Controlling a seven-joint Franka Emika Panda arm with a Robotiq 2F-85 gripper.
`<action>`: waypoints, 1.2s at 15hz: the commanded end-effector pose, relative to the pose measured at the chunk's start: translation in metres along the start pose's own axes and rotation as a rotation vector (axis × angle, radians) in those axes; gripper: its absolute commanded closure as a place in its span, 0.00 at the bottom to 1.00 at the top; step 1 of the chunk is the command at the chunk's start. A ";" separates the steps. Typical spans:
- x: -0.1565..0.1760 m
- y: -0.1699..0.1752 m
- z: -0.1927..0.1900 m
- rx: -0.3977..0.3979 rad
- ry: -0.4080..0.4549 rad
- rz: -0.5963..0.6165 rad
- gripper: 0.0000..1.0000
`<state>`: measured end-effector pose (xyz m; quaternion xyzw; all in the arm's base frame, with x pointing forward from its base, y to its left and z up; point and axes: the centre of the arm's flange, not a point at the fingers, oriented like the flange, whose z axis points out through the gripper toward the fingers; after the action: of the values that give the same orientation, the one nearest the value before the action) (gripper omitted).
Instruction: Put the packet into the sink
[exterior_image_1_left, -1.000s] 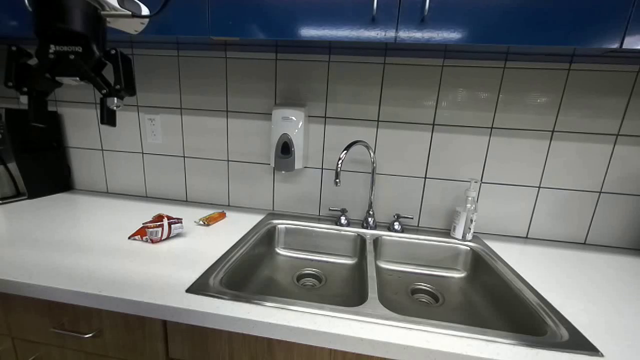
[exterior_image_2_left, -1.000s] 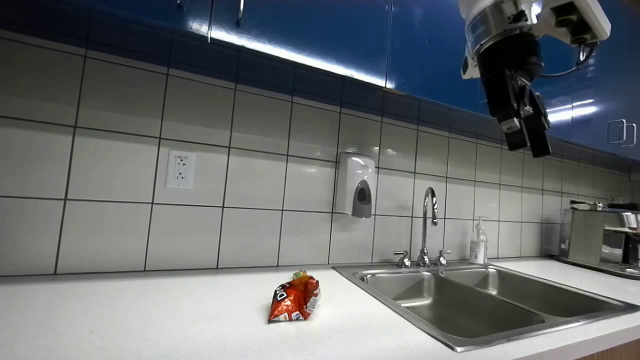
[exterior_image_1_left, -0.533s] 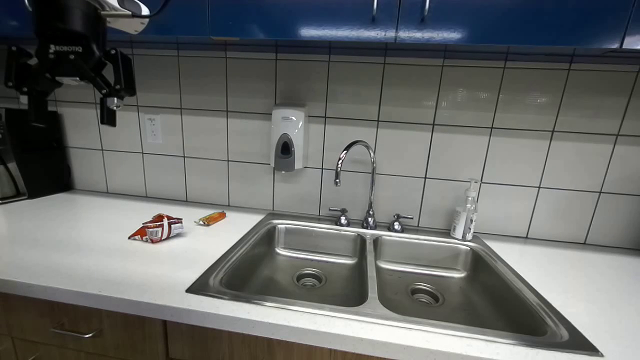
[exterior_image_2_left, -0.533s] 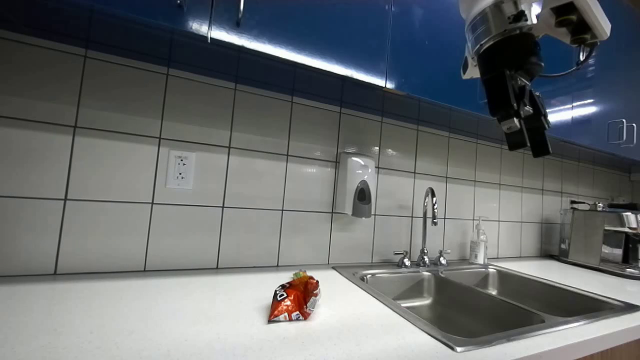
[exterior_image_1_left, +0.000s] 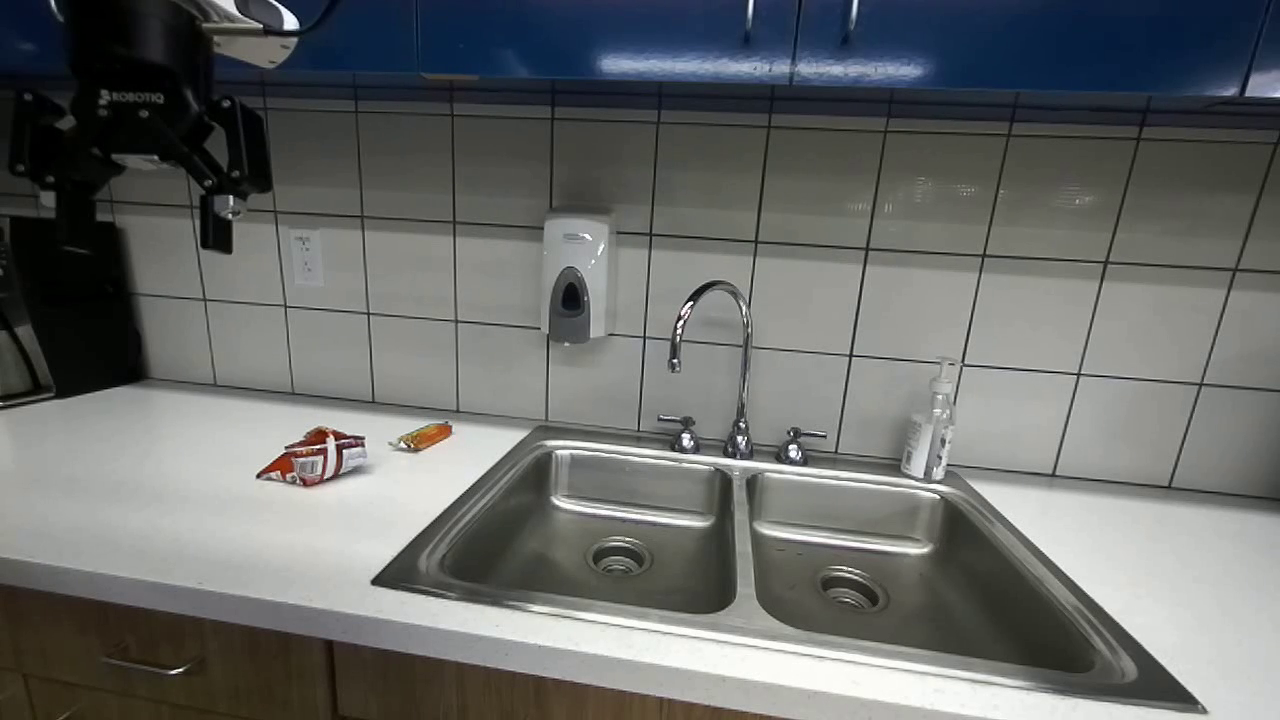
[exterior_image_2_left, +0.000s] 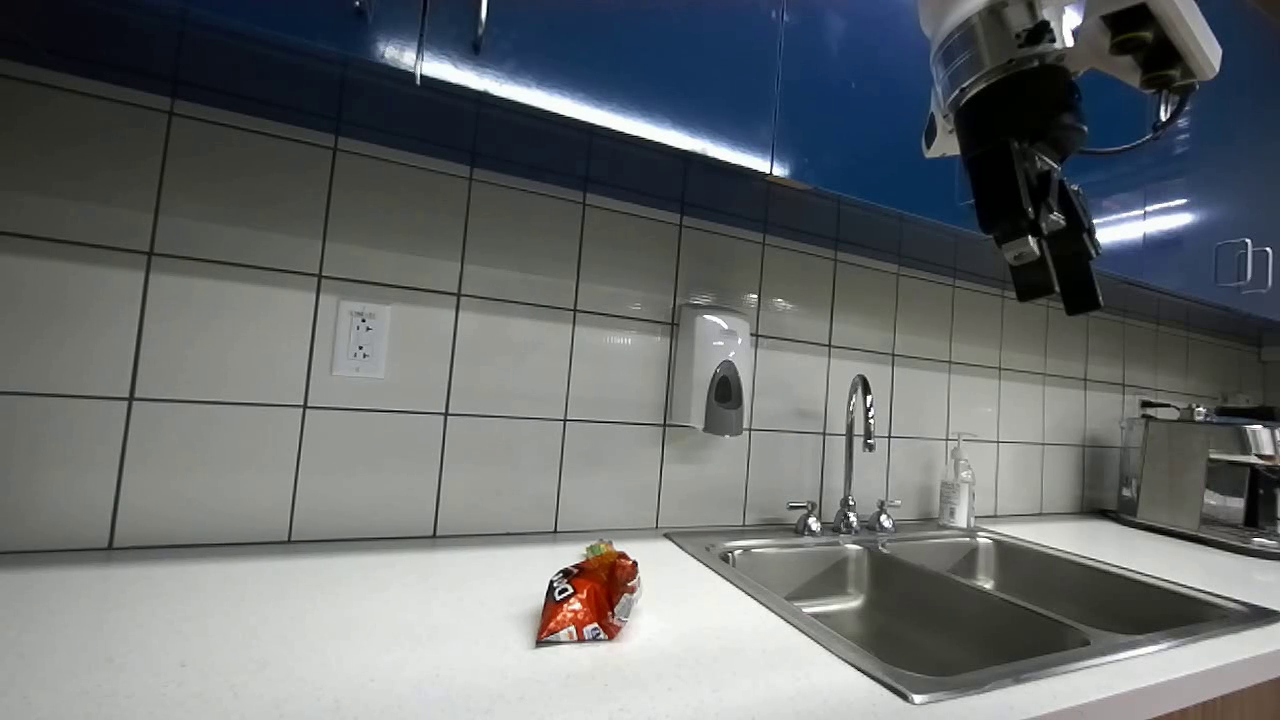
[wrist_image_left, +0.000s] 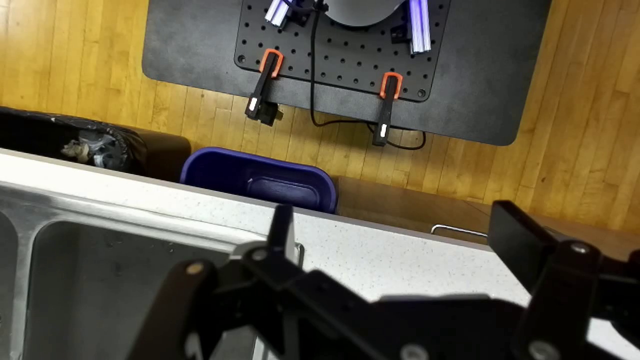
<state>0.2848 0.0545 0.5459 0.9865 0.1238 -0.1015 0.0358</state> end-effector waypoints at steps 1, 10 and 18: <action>0.003 -0.003 0.005 0.015 0.047 -0.008 0.00; 0.033 -0.025 0.031 0.049 0.294 -0.107 0.00; 0.082 -0.048 0.066 0.034 0.384 -0.220 0.00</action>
<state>0.3234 0.1064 0.4830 0.9749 0.2115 0.0687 -0.0107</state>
